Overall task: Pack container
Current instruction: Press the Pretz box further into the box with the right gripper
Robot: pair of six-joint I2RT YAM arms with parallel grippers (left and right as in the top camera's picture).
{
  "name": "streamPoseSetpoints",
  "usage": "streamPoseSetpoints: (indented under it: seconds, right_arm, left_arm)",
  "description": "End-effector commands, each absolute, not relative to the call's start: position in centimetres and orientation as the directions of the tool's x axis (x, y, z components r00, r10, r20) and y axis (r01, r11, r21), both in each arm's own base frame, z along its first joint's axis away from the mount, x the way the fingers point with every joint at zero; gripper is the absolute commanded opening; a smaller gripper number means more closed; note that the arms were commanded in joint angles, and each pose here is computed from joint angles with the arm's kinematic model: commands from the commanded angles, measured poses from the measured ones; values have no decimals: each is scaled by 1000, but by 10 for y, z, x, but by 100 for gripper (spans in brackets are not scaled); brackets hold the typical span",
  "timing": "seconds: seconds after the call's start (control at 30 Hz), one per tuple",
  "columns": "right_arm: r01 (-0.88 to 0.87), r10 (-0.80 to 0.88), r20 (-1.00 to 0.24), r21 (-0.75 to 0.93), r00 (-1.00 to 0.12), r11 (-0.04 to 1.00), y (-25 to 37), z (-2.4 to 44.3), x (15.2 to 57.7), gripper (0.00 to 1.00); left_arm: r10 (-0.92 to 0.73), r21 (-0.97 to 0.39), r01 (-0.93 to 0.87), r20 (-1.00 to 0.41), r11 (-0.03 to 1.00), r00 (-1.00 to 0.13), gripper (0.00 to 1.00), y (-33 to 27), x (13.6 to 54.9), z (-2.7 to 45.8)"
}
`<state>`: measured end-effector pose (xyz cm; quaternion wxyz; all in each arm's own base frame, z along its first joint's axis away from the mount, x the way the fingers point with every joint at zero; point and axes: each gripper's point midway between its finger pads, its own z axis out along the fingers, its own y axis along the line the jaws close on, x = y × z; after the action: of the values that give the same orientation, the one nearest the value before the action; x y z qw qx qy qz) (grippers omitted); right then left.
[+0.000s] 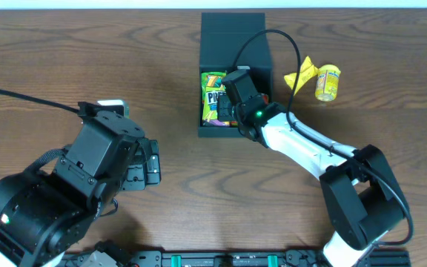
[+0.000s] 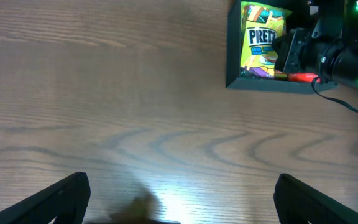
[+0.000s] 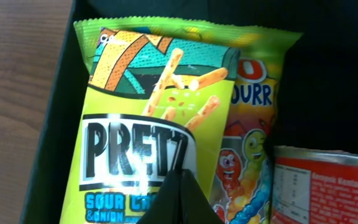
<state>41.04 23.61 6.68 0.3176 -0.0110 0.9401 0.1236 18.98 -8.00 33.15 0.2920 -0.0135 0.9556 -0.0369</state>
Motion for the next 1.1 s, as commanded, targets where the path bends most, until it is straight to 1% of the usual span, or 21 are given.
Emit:
streamPoseSetpoints:
  seconds: [0.0, 0.1, 0.17, 0.23, 0.37, 0.47, 0.67, 1.07]
  right_arm:
    - [-86, 61, -631, 199, -773, 976, 230, 71, 422, 2]
    - [-85, 71, -676, 194, -733, 977, 227, 96, 431, 2]
    - [-76, 65, -713, 164, -699, 984, 218, 113, 437, 2]
    - [-54, 56, -729, 126, -682, 991, 205, 120, 440, 2]
    - [-1, 60, -699, 87, -712, 996, 183, 107, 441, 2]
    - [23, 80, -690, 92, -720, 996, 178, 99, 444, 2]
    - [-29, 100, -663, 180, -742, 983, 199, 82, 448, 2]
    - [-43, 127, -633, 247, -763, 968, 214, 60, 452, 1]
  left_arm:
    - [-41, -81, 6, -563, 997, -826, 95, -80, 190, 334]
    - [-41, -81, 6, -563, 997, -826, 95, -80, 190, 334]
    - [-41, -81, 6, -563, 997, -826, 95, -80, 190, 334]
    - [-41, -81, 6, -563, 997, -826, 95, -80, 190, 334]
    - [-41, -81, 6, -563, 997, -826, 95, -80, 190, 334]
    - [-41, -81, 6, -563, 997, -826, 95, -80, 190, 334]
    - [-41, -81, 6, -563, 997, -826, 95, -80, 190, 334]
    - [-41, -81, 6, -563, 997, -826, 95, -80, 190, 334]
